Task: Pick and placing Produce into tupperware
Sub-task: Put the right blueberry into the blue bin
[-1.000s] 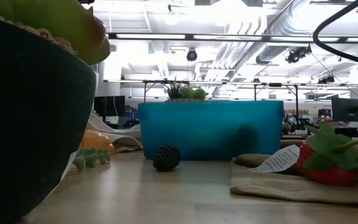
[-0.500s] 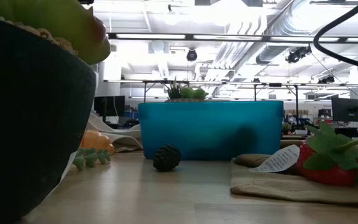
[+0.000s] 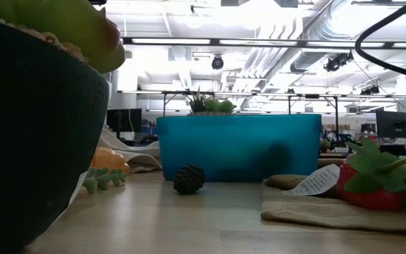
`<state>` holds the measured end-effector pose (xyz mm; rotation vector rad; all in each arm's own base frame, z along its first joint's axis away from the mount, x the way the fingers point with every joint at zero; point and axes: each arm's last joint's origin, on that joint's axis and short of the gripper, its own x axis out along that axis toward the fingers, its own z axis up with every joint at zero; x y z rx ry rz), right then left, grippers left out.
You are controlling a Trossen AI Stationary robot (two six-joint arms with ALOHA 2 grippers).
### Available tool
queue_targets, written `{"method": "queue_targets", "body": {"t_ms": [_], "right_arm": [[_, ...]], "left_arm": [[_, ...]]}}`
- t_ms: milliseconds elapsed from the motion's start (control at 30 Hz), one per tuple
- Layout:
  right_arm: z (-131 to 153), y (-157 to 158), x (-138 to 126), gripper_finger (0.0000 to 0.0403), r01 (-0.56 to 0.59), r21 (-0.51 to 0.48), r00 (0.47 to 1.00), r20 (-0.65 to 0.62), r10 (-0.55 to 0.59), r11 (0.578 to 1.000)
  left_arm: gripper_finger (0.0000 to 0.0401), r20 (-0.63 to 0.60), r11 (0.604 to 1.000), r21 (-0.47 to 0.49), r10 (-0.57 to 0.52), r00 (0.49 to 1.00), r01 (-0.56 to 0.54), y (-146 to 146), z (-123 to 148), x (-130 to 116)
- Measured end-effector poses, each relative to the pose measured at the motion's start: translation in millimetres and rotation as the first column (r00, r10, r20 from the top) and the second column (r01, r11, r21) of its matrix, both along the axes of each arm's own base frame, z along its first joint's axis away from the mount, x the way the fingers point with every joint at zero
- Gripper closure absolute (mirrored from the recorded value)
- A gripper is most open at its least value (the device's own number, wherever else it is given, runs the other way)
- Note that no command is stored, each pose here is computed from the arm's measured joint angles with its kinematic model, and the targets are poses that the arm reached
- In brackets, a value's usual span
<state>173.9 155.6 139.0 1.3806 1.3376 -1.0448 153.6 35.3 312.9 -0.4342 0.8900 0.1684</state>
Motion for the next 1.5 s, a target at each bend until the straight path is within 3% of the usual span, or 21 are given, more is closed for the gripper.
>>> {"method": "queue_targets", "body": {"t_ms": [400,867,1500], "right_arm": [[0.1,0.1,0.1,0.0339,0.001,0.001,1.0,0.001,-0.001,1.0],[0.5,1.1,0.1,0.0307,0.0,0.028,1.0,-0.015,0.0,1.0],[0.8,2.4,0.0,0.0306,-0.003,0.055,1.0,-0.029,0.004,0.998]], "left_arm": [[0.0398,0.001,1.0,0.0,0.0,1.0,0.0,0.0,0.2,0.0],[0.0398,0.001,1.0,0.0,0.0,1.0,0.0,0.0,0.1,0.0],[0.0398,0.001,1.0,0.0,0.0,1.0,0.0,0.0,0.1,0.0]]}}
